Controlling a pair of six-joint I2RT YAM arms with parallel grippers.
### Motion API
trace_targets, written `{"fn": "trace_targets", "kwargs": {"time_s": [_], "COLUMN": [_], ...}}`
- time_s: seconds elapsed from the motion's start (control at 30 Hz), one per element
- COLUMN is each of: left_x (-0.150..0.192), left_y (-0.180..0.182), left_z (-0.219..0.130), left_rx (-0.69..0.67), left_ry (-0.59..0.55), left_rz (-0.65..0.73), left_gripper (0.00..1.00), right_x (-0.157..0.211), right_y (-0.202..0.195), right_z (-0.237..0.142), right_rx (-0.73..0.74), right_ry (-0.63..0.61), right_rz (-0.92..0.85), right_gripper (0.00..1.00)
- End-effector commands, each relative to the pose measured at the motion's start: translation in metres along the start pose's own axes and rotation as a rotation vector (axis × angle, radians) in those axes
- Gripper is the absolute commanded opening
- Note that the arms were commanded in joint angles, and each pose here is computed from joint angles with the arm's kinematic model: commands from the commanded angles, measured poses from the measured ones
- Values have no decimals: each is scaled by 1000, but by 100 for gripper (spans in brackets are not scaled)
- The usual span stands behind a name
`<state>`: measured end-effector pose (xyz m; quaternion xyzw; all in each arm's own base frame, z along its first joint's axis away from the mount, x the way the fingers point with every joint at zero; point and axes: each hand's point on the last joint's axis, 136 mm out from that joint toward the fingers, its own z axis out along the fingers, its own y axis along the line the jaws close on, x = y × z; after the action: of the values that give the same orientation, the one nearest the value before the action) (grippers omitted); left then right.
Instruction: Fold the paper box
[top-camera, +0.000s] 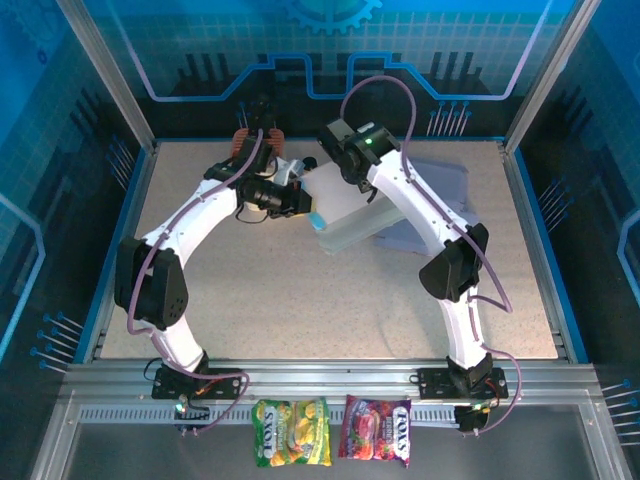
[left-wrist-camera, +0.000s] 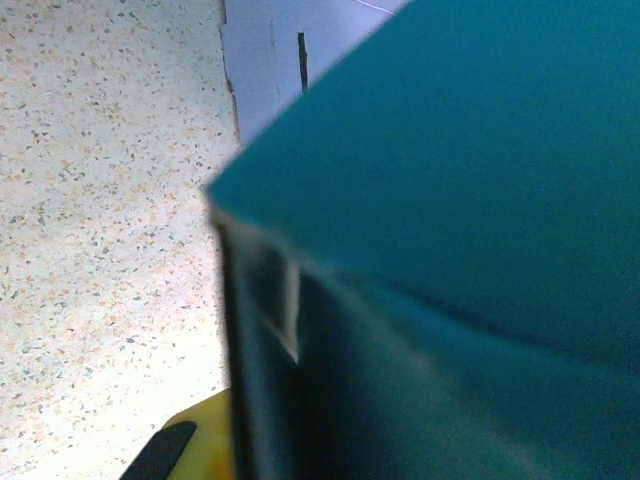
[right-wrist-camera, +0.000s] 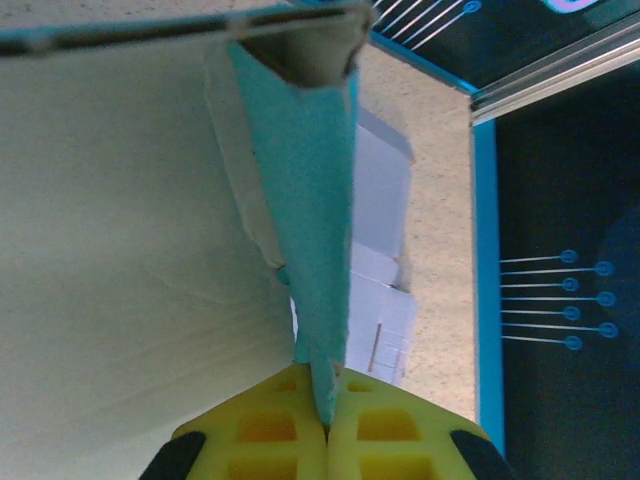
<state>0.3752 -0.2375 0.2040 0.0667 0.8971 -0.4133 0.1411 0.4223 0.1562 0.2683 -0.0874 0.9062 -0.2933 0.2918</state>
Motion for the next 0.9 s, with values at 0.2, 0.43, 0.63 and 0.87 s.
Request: {"fn": "trace_targets", "kwargs": {"time_s": [0.2,0.43,0.63,0.87], "left_x": [2,33,70,95], "left_y": [-2,41,86,110], "left_z": [-11,19,46,68], "left_rx": [-59,-242,-346,-383], "left_ry": [-43,-40,-53,-55], "left_rz": [-23,-77,-135,-147], "left_gripper": [0,6,6,10], "right_x": [12,56,105,139], "right_y": [-15,12,37,55], "right_z": [-17,-22,-14,6], "right_rx": [39,-68,-106,-114], "right_ry": [-16,-25,6,90], "right_rz": [22,148,202,201], "right_gripper": [0,0,0,0]}}
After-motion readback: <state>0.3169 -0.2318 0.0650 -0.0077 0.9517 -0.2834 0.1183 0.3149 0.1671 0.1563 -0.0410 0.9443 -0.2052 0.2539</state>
